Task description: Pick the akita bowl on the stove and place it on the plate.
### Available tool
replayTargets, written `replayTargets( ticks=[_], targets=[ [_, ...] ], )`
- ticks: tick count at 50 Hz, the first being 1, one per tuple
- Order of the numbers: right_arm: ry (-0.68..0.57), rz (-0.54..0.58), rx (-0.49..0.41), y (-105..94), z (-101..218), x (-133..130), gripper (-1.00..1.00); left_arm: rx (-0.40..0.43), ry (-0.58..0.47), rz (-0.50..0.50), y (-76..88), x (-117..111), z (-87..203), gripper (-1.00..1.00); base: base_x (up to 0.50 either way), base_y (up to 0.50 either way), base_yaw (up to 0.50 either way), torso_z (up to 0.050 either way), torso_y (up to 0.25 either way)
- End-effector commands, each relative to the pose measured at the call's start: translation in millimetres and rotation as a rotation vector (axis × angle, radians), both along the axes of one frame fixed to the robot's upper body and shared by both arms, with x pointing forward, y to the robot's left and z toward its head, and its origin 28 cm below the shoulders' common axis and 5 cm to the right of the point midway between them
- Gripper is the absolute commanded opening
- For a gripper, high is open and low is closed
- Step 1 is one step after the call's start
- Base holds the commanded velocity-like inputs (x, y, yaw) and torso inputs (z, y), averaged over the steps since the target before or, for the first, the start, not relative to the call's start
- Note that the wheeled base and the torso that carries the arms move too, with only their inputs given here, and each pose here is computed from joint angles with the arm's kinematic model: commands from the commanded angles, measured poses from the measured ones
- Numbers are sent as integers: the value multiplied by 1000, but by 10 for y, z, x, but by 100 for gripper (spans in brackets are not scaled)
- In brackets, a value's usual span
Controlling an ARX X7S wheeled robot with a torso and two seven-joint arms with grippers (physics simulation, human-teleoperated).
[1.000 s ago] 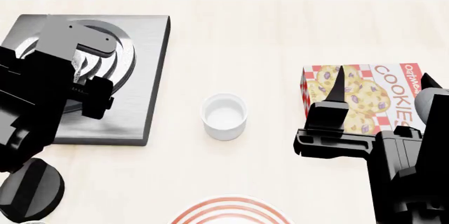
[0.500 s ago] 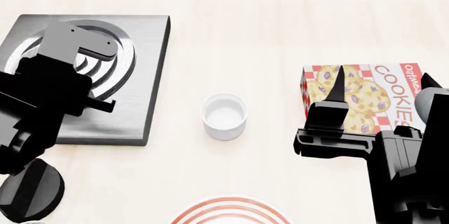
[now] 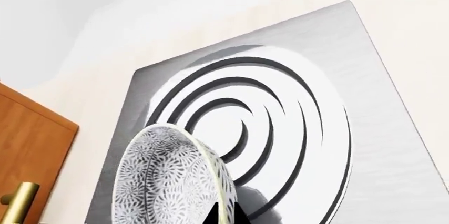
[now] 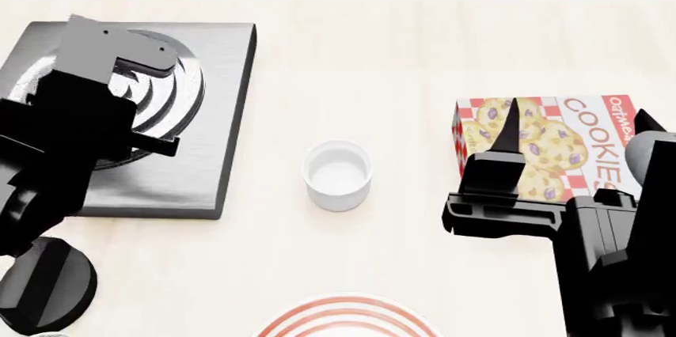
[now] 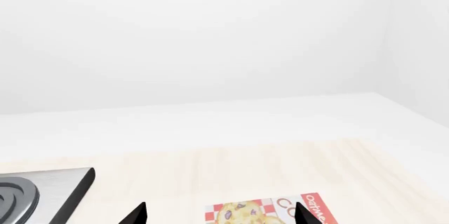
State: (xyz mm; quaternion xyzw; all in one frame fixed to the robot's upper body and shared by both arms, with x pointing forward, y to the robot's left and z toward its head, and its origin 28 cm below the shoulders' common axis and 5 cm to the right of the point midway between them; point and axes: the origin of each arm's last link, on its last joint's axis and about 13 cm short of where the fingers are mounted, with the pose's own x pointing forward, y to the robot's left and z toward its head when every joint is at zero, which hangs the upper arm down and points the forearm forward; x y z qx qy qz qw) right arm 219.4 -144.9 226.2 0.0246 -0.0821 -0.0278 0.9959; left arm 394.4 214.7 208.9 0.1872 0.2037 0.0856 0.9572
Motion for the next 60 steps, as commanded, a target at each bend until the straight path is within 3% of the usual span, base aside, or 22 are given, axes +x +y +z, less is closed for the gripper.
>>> replayTargets(
  ticks=[1, 3, 6, 9, 15, 18, 20, 22, 29, 34, 40, 50, 60],
  targets=[
    [1, 1, 0, 0, 0, 0, 100, -70, -181, -42, -25, 25, 427, -100, 0, 0, 0, 0, 0],
    [1, 1, 0, 0, 0, 0, 100, -76, -243, -74, -30, 8, 577, -100, 0, 0, 0, 0, 0],
    [0, -1, 0, -5, -16, 8, 100, -26, -355, -258, -69, -148, 841, -100, 0, 0, 0, 0, 0],
    [-1, -2, 0, -1, -10, 2, 100, 26, -427, -347, -87, -259, 986, -100, 0, 0, 0, 0, 0],
    [0, -2, 0, -4, -9, 5, 100, 118, -536, -489, -148, -515, 1191, -100, 0, 0, 0, 0, 0],
    [-1, -2, 1, -7, -15, 8, 100, 220, -593, -637, -183, -725, 1241, -100, 0, 0, 0, 0, 0],
    [0, -2, 1, -3, -6, 2, 100, 209, -615, -702, -196, -852, 1298, -100, 0, 0, 0, 0, 0],
    [-1, -2, 1, -4, -7, 4, 100, 282, -670, -791, -201, -968, 1321, -100, 0, 0, 0, 0, 0],
    [-1, -4, 0, -7, -12, 5, 100, 459, -687, -1051, -163, -1338, 1314, -100, 0, 0, 0, 0, 0],
    [-1, -5, -1, -2, -1, 2, 100, 508, -648, -1232, -135, -1596, 1265, -100, 0, 0, 0, 0, 0],
    [-1, -4, -1, -6, -5, 6, 100, 534, -622, -1274, -88, -1711, 1190, -100, 0, 0, 0, 0, 0],
    [-1, -4, -1, -6, -13, 8, 100, 675, -537, -1413, -23, -1914, 918, -100, 0, 0, 0, 0, 0],
    [-1, -4, -1, -2, -2, 1, 100, 730, -460, -1473, 18, -2023, 765, -100, 0, 0, 0, 0, 2]
  ],
)
